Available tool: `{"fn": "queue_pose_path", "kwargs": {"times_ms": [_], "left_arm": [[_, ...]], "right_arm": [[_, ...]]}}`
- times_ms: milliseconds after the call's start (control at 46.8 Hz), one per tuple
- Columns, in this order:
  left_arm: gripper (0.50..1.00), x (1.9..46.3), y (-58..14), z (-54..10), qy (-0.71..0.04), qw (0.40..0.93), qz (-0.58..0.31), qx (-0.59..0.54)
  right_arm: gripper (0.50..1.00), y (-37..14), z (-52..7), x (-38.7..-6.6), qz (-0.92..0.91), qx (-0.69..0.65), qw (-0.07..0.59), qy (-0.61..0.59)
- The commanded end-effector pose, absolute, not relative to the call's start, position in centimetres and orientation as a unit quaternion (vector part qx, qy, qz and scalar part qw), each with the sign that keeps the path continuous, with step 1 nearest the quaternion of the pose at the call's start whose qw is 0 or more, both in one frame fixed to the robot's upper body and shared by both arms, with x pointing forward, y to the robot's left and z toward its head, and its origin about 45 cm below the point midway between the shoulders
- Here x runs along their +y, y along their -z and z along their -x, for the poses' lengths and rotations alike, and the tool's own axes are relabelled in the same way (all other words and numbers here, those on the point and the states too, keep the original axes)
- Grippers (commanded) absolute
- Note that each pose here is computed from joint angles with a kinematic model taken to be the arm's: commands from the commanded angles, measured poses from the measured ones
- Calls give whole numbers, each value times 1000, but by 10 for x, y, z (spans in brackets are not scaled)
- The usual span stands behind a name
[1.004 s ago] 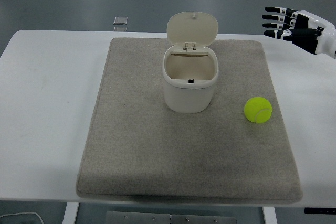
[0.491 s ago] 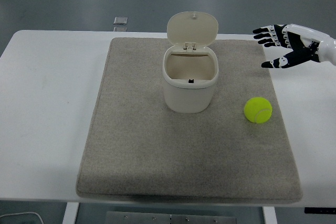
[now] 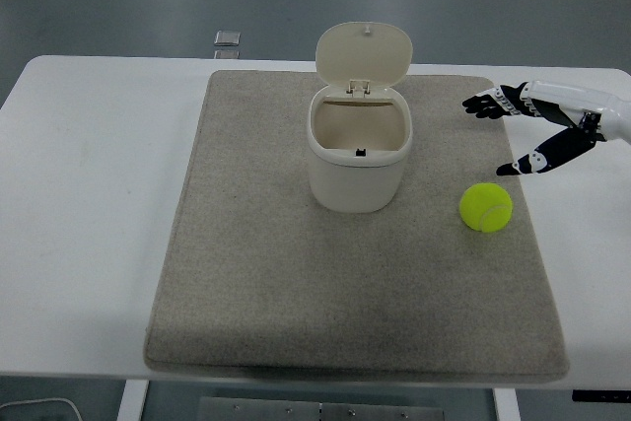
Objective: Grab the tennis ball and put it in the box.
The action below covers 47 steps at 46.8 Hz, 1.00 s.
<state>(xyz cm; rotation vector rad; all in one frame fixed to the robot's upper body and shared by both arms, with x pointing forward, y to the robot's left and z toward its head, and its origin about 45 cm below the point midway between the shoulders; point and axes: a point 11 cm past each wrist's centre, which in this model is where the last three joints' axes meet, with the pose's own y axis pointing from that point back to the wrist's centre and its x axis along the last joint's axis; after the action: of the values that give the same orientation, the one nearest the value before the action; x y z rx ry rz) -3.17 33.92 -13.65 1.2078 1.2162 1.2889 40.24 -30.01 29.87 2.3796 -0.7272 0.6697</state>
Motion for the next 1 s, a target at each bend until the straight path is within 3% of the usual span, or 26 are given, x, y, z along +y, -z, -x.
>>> {"fn": "queue_pose_path", "kwargs": {"times_ms": [0, 406, 983], "left_arm": [[992, 339, 137, 32, -528, 478, -495, 498], [992, 339, 137, 32, -528, 478, -495, 498], [992, 339, 137, 32, -527, 478, -495, 498]], "right_arm": [[909, -291, -398, -300, -887, -265, 285, -249], [905, -263, -389, -309, -864, -257, 329, -280], [893, -238, -369, -304, -842, -236, 337, -348]]}}
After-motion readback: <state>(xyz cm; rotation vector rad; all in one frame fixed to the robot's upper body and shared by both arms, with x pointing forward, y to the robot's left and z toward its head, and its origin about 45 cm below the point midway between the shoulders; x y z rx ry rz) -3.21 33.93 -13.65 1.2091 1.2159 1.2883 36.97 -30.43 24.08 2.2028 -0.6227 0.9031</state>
